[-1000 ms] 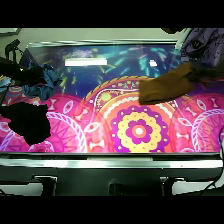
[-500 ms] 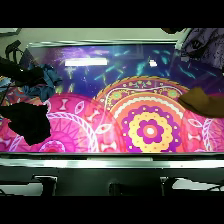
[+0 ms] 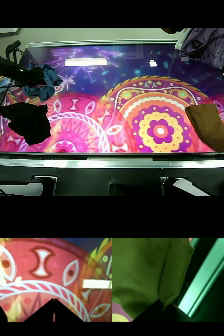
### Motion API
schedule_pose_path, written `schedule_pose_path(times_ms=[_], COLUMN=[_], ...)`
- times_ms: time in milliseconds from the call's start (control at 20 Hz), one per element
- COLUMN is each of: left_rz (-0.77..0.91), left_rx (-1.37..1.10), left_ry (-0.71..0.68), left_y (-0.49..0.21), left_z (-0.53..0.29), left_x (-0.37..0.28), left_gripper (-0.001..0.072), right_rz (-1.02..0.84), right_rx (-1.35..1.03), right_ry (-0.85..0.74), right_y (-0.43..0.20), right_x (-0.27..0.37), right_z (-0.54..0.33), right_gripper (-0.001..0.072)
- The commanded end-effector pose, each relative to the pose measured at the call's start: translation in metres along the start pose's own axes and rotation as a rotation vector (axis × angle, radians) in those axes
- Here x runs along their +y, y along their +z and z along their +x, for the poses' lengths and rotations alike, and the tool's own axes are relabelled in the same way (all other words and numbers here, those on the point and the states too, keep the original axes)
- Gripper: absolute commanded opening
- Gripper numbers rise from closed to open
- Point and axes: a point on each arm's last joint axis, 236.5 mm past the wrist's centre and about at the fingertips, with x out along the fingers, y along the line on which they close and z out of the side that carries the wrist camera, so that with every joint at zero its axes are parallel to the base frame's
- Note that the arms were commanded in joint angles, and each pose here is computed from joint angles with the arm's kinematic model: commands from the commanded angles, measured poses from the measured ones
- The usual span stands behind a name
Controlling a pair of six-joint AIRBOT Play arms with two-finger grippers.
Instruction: Fold the clothes and pants, and hang the long-sleeved shirts on hangers.
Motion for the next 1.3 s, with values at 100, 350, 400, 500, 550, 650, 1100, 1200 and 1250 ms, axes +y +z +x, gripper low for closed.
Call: schedule_pose_path(times_ms=[100,350,400,500,550,650,1100,1200,1250], left_rz=[-0.001,0.0,-0.001,0.0,0.0,-0.001,0.002,0.022,0.058], left_rx=[0.018,0.017,0.018,0.018,0.018,0.017,-0.013,-0.054,-0.086], left_ry=[0.002,0.001,0.002,0.002,0.002,0.001,-0.002,-0.004,-0.002], left_y=[-0.004,-0.004,-0.004,-0.004,-0.004,-0.004,0.003,0.008,0.012], left_z=[0.0,0.0,0.0,0.0,0.0,0.0,-0.001,-0.01,-0.016], left_x=[0.001,0.0,0.001,0.0,0.0,0.0,-0.001,-0.004,-0.006], left_gripper=[0.0016,0.0016,0.0016,0.0016,0.0016,0.0016,0.0015,0.0015,0.0015], right_rz=[0.039,0.038,0.027,0.02,0.041,0.047,-0.498,-0.723,-0.809], right_rx=[0.078,0.072,0.07,0.061,0.057,0.033,-0.491,-0.463,-0.441], right_ry=[-0.088,-0.153,-0.178,-0.223,-0.239,-0.232,0.344,0.429,0.467], right_y=[-0.049,-0.05,-0.049,-0.047,-0.046,-0.039,0.015,-0.059,-0.095], right_x=[-0.035,-0.051,-0.057,-0.067,-0.071,-0.068,0.23,0.298,0.321], right_z=[0.033,0.036,0.035,0.033,0.032,0.026,-0.119,-0.124,-0.126], right_gripper=[0.0029,0.0043,0.0117,0.0221,0.0351,0.0451,0.0039,0.0031,0.0031])
